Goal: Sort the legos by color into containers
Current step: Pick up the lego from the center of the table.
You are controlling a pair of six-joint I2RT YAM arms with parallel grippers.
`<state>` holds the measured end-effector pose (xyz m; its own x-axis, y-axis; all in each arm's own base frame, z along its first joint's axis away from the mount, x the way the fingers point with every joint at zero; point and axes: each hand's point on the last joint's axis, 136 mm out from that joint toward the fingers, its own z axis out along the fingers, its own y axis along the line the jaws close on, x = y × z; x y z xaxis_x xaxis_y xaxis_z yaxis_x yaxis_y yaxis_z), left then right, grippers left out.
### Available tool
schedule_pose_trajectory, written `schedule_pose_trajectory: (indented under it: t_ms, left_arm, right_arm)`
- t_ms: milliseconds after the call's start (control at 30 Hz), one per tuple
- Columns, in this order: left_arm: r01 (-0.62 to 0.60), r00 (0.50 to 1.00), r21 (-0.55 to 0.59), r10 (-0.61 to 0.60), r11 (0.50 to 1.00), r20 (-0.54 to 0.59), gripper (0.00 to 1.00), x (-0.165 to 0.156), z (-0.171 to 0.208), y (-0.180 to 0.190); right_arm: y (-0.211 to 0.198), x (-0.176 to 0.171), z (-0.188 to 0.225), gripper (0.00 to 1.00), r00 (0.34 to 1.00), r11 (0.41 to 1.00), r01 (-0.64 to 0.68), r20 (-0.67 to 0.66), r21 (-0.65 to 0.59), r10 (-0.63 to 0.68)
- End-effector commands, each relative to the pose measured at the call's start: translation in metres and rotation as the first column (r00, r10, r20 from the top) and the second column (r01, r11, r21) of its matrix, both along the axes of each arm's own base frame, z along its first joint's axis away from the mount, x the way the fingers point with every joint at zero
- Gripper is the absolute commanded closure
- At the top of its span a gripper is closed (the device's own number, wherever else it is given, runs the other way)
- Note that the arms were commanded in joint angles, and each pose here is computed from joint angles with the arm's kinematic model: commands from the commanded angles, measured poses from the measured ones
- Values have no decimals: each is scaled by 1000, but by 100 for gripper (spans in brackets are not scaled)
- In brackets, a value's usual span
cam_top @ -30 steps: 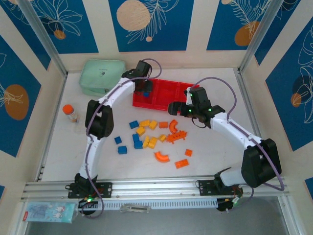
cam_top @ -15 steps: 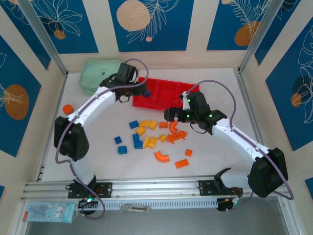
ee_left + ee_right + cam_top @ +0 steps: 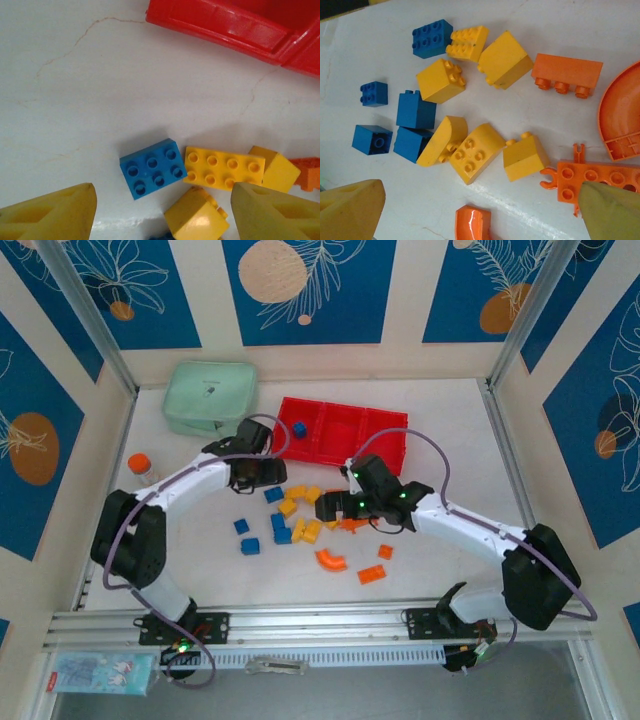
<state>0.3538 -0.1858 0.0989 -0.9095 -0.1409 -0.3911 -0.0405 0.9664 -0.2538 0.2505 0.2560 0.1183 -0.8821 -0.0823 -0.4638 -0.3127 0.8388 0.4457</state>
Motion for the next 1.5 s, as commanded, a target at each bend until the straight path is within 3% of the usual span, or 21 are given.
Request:
schedule_pose_trajectory:
  t_ms: [0,433,767,967,1467]
  left_arm:
    - [-29,999,8,29,1000,-32,26,2,-19,-8]
    - [-84,992,112,94,990,-85,22,6,-64,-8]
    - [-70,990,214,94,974,-103,26,-8,-76,12]
    - [-67,989,218,93,974,-112,29,-18,-76,17]
    - [-60,995,150,72,987,-74,50,-9,-59,4]
  right_arm:
    - [3,4,-2,1,1000,1000,16,5,-5,-16]
    - [0,8,-5,1,1000,999,26,12,-34,-26]
    - [1,12,-9,1,1000,999,28,-2,-32,-28]
    - [3,13,-11,1,1000,999,25,-8,-36,-25]
    - [-6,15,-4,1,999,999,41,3,-29,-41]
